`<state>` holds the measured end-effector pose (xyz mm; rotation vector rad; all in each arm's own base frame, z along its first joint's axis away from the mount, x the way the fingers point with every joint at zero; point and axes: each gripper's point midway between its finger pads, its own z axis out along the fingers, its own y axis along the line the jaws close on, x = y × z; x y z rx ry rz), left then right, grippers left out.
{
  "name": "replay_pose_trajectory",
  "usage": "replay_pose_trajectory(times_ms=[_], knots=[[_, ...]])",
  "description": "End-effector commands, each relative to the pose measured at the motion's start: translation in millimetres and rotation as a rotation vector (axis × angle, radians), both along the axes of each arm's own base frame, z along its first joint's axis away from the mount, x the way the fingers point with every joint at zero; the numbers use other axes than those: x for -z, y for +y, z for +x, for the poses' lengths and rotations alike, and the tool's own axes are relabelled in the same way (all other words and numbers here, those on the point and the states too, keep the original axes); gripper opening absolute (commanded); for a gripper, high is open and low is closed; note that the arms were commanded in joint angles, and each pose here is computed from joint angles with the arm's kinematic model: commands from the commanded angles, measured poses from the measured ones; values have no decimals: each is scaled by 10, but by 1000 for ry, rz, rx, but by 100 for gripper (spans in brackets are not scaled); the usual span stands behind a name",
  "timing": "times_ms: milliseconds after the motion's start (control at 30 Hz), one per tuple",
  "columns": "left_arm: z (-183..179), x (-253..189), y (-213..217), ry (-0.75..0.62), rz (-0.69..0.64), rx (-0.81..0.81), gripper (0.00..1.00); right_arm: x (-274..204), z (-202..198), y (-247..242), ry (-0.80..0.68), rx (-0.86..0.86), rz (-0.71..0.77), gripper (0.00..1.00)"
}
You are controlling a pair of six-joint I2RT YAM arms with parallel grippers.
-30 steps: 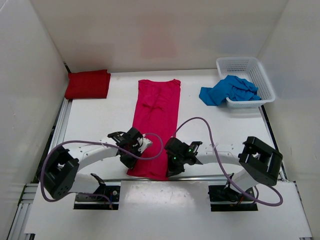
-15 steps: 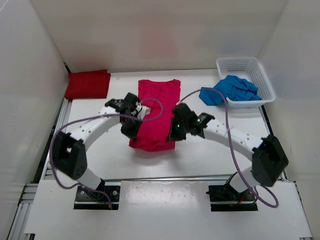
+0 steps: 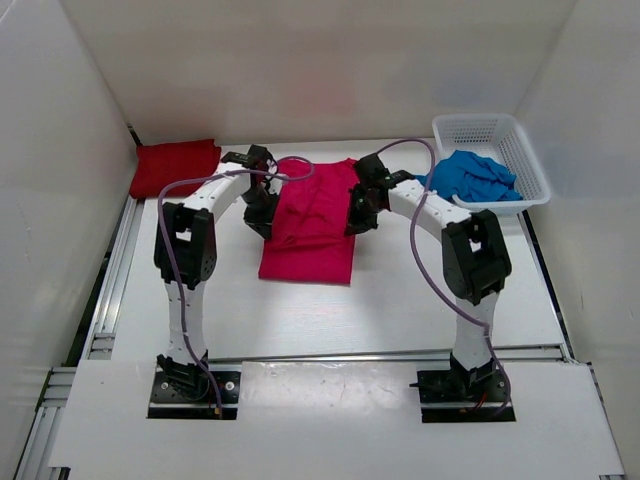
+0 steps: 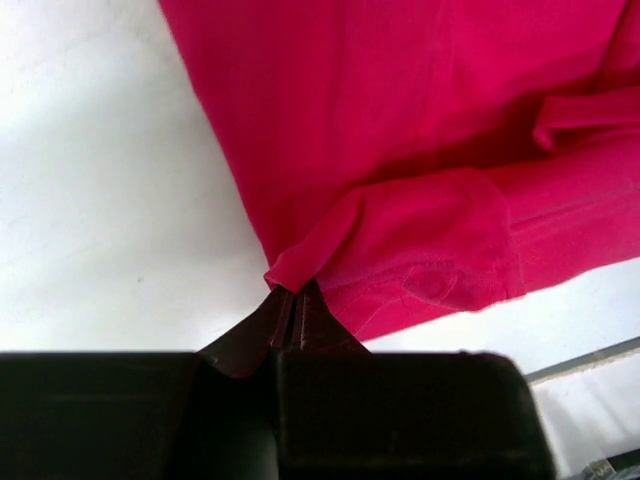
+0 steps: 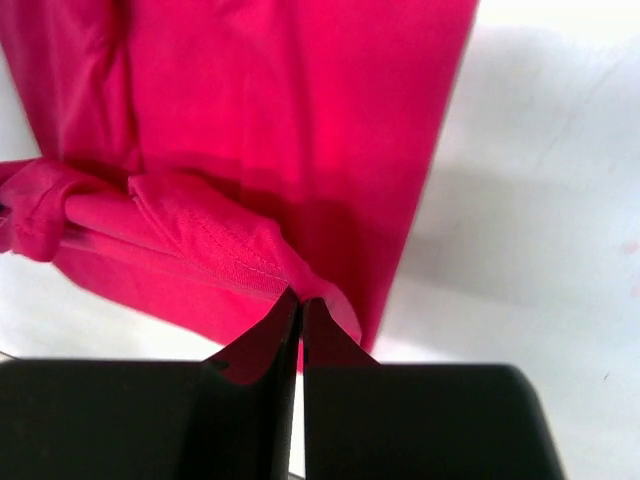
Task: Fold and stack the t-shirts
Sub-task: Fold the folded rectangular tshirt in 1/3 of the way
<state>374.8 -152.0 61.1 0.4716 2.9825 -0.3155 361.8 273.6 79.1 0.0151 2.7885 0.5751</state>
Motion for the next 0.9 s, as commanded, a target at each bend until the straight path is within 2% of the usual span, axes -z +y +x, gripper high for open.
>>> replay_pose_trajectory(times_ms=[0, 233, 300, 333, 400, 433, 467, 567, 667, 700, 733, 800, 867], knots=[[218, -164, -87, -93, -31, 6, 10, -5, 119, 15, 8, -46, 19, 0], [384, 9, -143, -108, -37, 7, 14, 165, 274, -44, 38, -29, 22, 0], [447, 20, -120, -120, -40, -2, 20, 194, 376, -90, 36, -11, 23, 3], [497, 38, -115, -132, -33, -5, 25, 193, 376, -86, 40, -1, 26, 20], [560, 62, -30, -143, -1, -21, 36, 204, 486, -124, 46, 25, 44, 33], [615, 20, -7, -165, 14, -25, 49, 168, 500, -98, 45, 28, 57, 47], [649, 26, 93, -174, 45, -43, 53, 168, 524, -136, 45, 38, 58, 50], [784, -234, 299, -240, 29, -96, 68, -121, 567, -170, -21, 59, 63, 59], [877, -701, 568, -352, -26, -163, 76, -182, 338, -299, -4, 96, 48, 61], [841, -883, 701, -399, -39, -191, 76, -19, 142, -386, 48, 98, 22, 61], [782, -921, 738, -405, -50, -198, 76, -70, 25, -368, 45, 96, 30, 63], [476, -855, 640, -351, -114, -173, 76, 60, -344, -302, 97, 53, 34, 64], [199, -674, 497, -277, -115, -135, 76, 121, -508, -240, 120, 41, 43, 66]])
